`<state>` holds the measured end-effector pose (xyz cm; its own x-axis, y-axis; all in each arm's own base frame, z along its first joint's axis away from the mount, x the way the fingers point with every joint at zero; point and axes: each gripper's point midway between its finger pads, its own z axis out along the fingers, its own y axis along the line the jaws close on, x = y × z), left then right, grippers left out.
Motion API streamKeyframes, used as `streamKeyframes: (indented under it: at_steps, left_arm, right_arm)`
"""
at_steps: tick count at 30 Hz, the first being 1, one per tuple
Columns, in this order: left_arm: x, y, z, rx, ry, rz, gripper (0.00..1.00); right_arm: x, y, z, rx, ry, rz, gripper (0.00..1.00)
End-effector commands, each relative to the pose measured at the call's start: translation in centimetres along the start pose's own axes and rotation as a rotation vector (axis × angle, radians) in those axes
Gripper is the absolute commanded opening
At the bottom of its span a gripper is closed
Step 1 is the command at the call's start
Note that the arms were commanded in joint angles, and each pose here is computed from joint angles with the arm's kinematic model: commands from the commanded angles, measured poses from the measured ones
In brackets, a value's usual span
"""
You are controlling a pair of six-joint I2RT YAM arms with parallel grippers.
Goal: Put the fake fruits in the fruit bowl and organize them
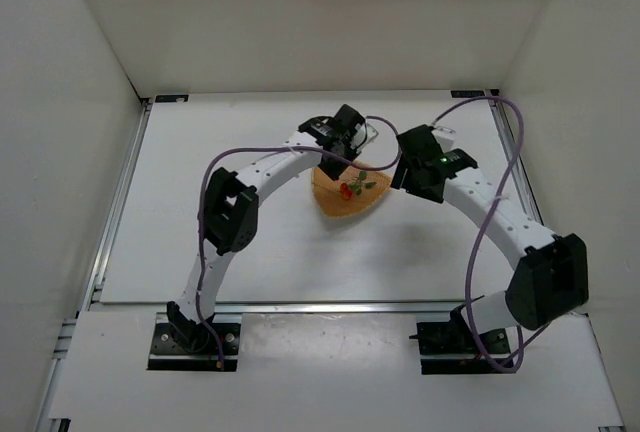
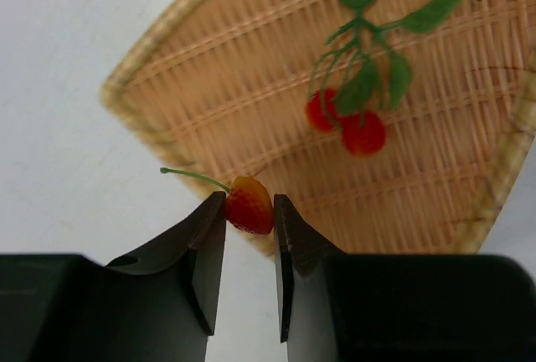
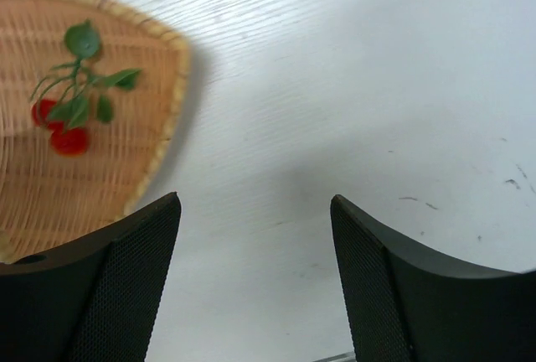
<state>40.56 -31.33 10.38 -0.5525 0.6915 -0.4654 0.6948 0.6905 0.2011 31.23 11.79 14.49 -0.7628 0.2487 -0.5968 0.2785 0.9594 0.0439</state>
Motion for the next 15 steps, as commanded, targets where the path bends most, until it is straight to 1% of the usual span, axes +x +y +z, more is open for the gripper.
streamKeyframes:
  at_steps: [1, 2, 4, 5, 6, 7, 8, 9, 10, 12, 13, 14, 15]
  left_arm:
    - [-2.3, -2.0, -0.5, 0.039, -0.046, 0.017, 0.36]
    - [-3.0, -2.4, -1.2, 0.031, -0.061, 0.028, 0.38]
    - [-2.9, -2.8, -0.9, 0.028, -0.053, 0.038, 0.42]
    - [-2.3, -2.9, -0.9, 0.030, -0.041, 0.040, 0.48]
    - [-1.9, -3.0, -0.7, 0.031, -0.029, 0.042, 0.63]
    - [-1.7, -2.9, -1.0, 0.031, -0.029, 0.042, 0.71]
    - [-1.2, -2.3, -1.3, -0.004, -0.017, 0.043, 0.78]
    - [-0.9, -2.0, -1.1, -0.024, -0.005, 0.045, 0.88]
    - [-1.4, -1.4, -2.2, -0.049, -0.026, 0.040, 0.92]
    - [-1.0, 0.0, -3.0, -0.125, -0.021, 0.028, 0.97]
    - [-1.3, 0.7, -3.9, -0.157, -0.033, 0.024, 0.97]
    - [-1.3, 3.0, -5.3, -0.223, -0.046, -0.004, 1.00]
    - [-1.4, 4.2, -6.2, -0.248, -0.058, -0.024, 1.00]
  right_arm:
    - [0.1, -3.4, -0.7, 0.072, -0.044, 0.058, 0.77]
    - [0.1, -3.9, -0.8, 0.076, -0.047, 0.068, 0.77]
    - [0.3, -5.5, -1.1, 0.090, -0.057, 0.100, 0.78]
    - [0.4, -6.0, -1.2, 0.095, -0.060, 0.119, 0.78]
    - [0.1, -6.7, -1.5, 0.097, -0.073, 0.141, 0.78]
    - [0.2, -7.1, -1.5, 0.103, -0.073, 0.139, 0.81]
    - [0.5, -7.3, -1.5, 0.104, -0.072, 0.138, 0.83]
    - [0.2, -7.7, -1.6, 0.108, -0.080, 0.144, 0.84]
    - [0.0, -8.1, -1.5, 0.118, -0.081, 0.156, 0.87]
    - [-0.3, -8.9, -1.6, 0.130, -0.088, 0.167, 0.89]
    - [-0.4, -9.0, -1.5, 0.129, -0.083, 0.176, 0.90]
    - [-0.6, -9.6, -1.4, 0.144, -0.084, 0.184, 0.94]
    - [-1.0, -9.6, -1.6, 0.131, -0.083, 0.191, 0.97]
